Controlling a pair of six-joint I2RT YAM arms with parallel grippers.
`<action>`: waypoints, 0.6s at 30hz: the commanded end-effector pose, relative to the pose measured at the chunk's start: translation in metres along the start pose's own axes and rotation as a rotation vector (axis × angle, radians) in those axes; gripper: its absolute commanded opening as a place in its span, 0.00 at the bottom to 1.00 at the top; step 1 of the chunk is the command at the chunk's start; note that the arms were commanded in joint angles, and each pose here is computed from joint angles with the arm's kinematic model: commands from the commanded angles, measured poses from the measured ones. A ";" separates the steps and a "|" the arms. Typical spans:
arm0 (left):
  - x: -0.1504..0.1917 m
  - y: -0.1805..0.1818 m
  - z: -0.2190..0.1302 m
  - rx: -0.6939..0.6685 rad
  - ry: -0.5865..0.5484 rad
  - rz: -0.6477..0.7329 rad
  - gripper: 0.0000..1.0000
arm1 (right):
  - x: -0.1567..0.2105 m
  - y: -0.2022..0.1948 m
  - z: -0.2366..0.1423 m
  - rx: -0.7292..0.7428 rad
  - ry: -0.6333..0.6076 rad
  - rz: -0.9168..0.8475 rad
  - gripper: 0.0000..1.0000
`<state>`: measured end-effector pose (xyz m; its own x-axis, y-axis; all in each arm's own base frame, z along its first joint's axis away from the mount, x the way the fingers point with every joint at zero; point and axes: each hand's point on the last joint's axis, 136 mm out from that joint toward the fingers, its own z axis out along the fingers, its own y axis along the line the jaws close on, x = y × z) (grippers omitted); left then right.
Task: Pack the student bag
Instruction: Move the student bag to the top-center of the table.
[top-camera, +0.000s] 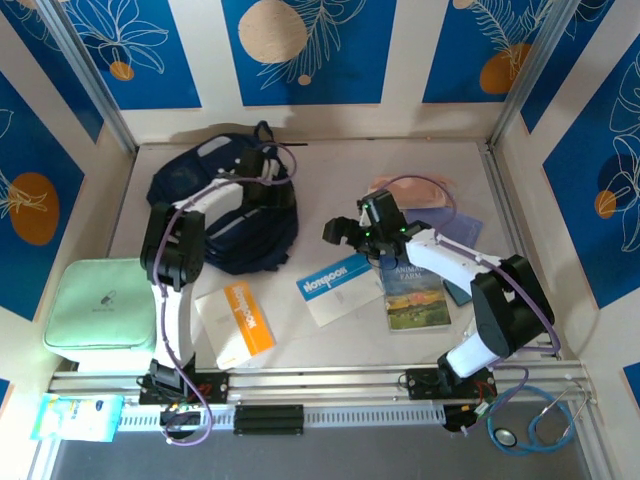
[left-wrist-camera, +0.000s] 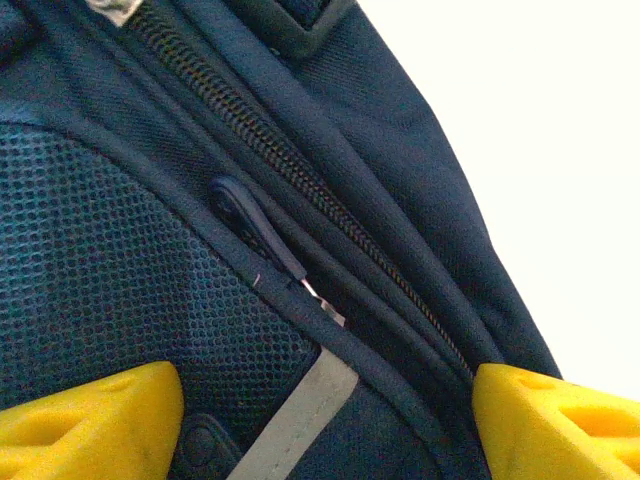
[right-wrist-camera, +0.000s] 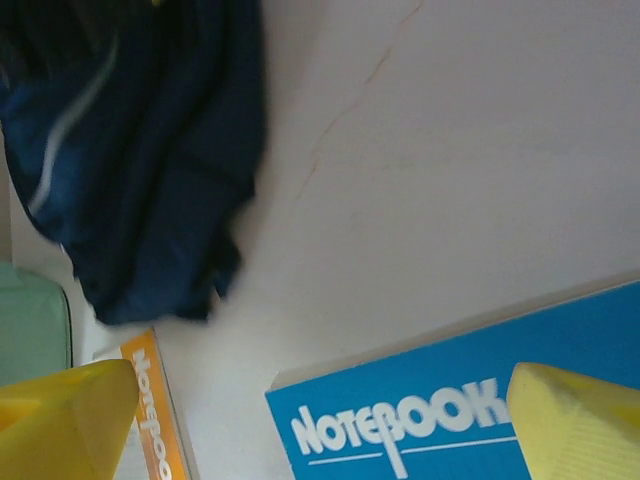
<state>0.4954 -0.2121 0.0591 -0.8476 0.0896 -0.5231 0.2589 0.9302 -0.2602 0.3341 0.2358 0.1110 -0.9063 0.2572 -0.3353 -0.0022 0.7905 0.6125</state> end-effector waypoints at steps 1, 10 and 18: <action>0.082 -0.051 0.012 0.142 0.249 0.056 0.76 | -0.012 -0.007 0.001 -0.023 -0.004 0.061 0.95; -0.003 -0.076 -0.087 0.169 0.003 -0.001 0.84 | -0.062 -0.014 0.017 -0.077 0.000 0.082 0.94; 0.053 -0.048 -0.131 0.086 -0.039 -0.222 0.84 | -0.080 0.016 0.071 -0.095 0.113 -0.001 0.90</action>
<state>0.3957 -0.2212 0.1807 -0.8254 -0.0406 -0.5631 0.2479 0.8700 -0.4262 0.4442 0.2469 0.1032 -0.9145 0.2811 -0.2909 0.0075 0.7308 0.6826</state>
